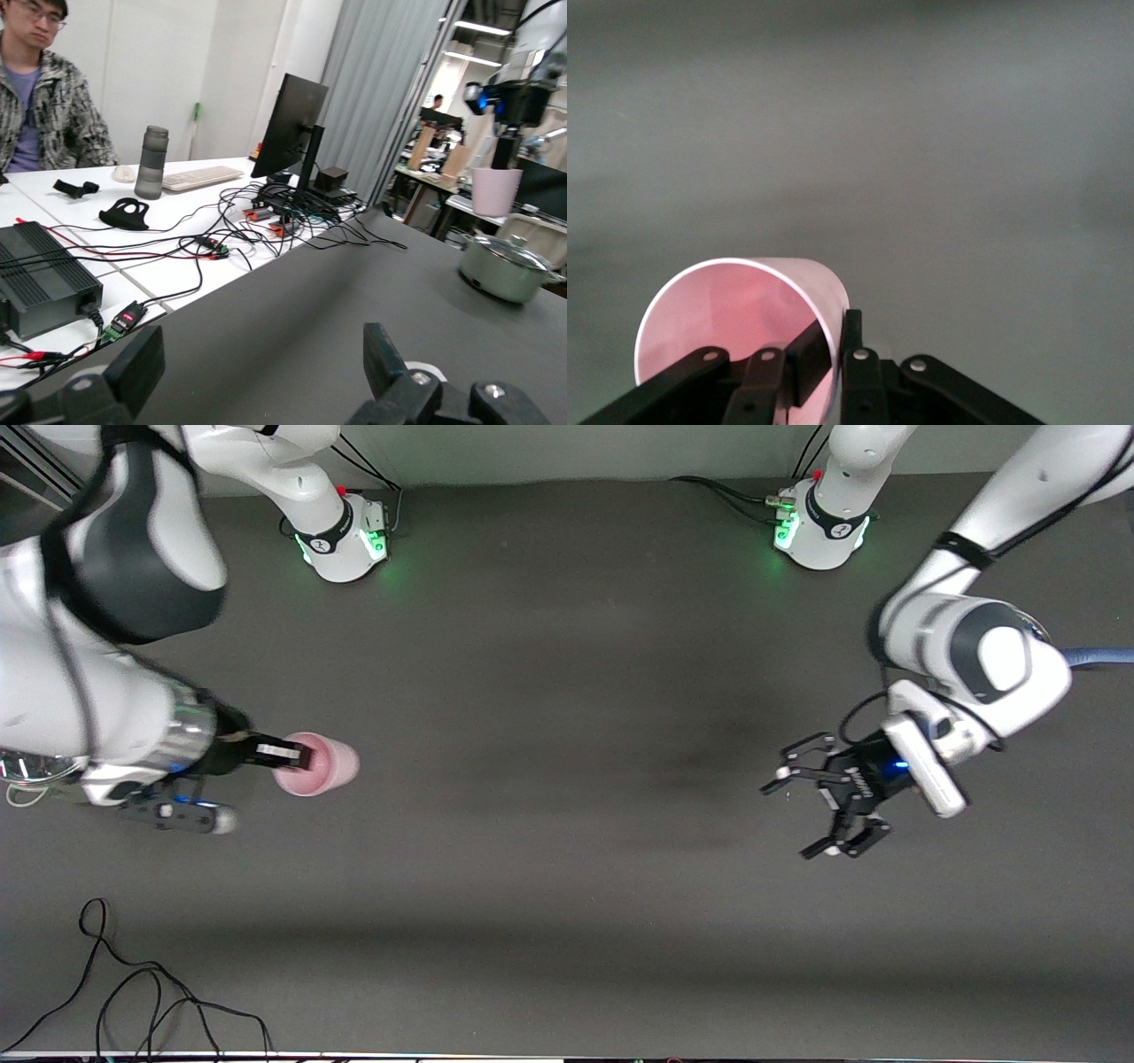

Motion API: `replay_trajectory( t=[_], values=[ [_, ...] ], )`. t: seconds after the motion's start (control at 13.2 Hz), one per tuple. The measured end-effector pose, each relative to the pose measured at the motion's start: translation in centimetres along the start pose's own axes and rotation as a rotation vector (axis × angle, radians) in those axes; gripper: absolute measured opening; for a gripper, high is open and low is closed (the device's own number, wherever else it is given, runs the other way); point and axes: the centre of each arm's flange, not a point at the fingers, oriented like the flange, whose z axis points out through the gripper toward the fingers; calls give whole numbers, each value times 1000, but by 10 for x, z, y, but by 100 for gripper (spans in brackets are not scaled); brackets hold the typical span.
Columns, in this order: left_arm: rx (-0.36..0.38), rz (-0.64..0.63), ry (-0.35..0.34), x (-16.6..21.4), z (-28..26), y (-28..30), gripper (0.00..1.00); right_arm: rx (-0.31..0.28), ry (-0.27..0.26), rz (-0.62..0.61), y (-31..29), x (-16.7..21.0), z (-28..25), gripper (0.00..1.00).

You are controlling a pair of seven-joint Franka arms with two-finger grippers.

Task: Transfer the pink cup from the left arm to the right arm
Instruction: 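Carry the cup with the right gripper while the left gripper withdraws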

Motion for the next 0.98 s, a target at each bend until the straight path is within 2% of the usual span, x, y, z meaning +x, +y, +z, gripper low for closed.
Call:
replay_trajectory(
  t=[0.15, 0.3, 0.45, 0.61, 0.76, 0.83, 0.98],
  values=[
    [-94, 5, -49, -18, -49, -29, 100, -4, -30, -22, 55, 5, 15, 10],
    [-208, -66, -184, -29, -98, -56, 100, -5, -28, -39, 84, 12, 46, 10],
    [-263, -138, -317, -5, -134, -73, 100, -6, -4, -42, 106, 18, 86, 10],
    [-273, -197, -454, 26, -155, -76, 100, -13, 35, -46, 128, 22, 131, 10],
    [-255, -270, -628, 53, -176, -73, 100, -25, 70, -45, 148, 18, 174, 10],
    [-223, -308, -721, 66, -186, -71, 100, -30, 83, -39, 153, 15, 190, 10],
    [-109, -351, -922, 98, -192, -59, 100, -40, 118, -33, 159, 10, 215, 10]
  ],
)
